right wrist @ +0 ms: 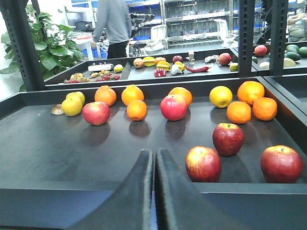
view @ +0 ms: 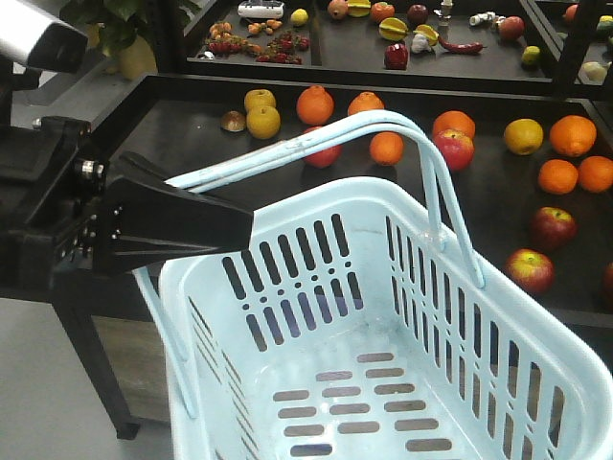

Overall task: Pick three apples into basket with both arms
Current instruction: 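Drive the base up to the fruit table edge holding the basket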

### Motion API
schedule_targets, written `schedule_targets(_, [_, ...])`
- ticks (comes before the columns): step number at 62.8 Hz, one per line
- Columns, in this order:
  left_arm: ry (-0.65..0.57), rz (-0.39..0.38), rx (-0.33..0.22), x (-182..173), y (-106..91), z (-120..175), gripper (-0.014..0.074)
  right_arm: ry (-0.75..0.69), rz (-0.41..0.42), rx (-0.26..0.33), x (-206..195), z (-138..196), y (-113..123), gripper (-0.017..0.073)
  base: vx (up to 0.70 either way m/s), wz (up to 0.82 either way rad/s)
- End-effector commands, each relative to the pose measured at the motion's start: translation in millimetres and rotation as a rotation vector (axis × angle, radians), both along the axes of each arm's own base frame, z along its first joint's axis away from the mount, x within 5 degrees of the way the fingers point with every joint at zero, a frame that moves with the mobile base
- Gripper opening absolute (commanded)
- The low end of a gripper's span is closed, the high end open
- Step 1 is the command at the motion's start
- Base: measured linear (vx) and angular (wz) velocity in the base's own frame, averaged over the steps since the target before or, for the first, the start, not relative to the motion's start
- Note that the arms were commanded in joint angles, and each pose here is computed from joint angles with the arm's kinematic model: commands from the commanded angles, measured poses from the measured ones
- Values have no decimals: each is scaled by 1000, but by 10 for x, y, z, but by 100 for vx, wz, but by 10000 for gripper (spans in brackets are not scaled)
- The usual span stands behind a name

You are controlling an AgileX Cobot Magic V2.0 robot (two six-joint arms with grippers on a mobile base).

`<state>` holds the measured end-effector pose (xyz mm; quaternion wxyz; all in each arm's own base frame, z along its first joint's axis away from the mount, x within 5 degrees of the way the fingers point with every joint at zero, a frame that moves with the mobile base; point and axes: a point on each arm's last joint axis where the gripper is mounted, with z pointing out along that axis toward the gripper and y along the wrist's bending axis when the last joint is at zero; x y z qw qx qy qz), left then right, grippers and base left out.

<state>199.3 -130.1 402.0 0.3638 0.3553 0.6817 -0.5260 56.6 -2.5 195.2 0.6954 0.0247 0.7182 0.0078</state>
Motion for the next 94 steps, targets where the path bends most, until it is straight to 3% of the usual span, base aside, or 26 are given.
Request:
schedule_targets(1, [-25,-136,13,-201,5,99,-6,-65,19,-22,-3,20,18,-5,0,-2])
schedule_targets(94, [-25,-136,13,-201,5,99,-6,-65,19,-22,-3,20,18,-5,2,-9])
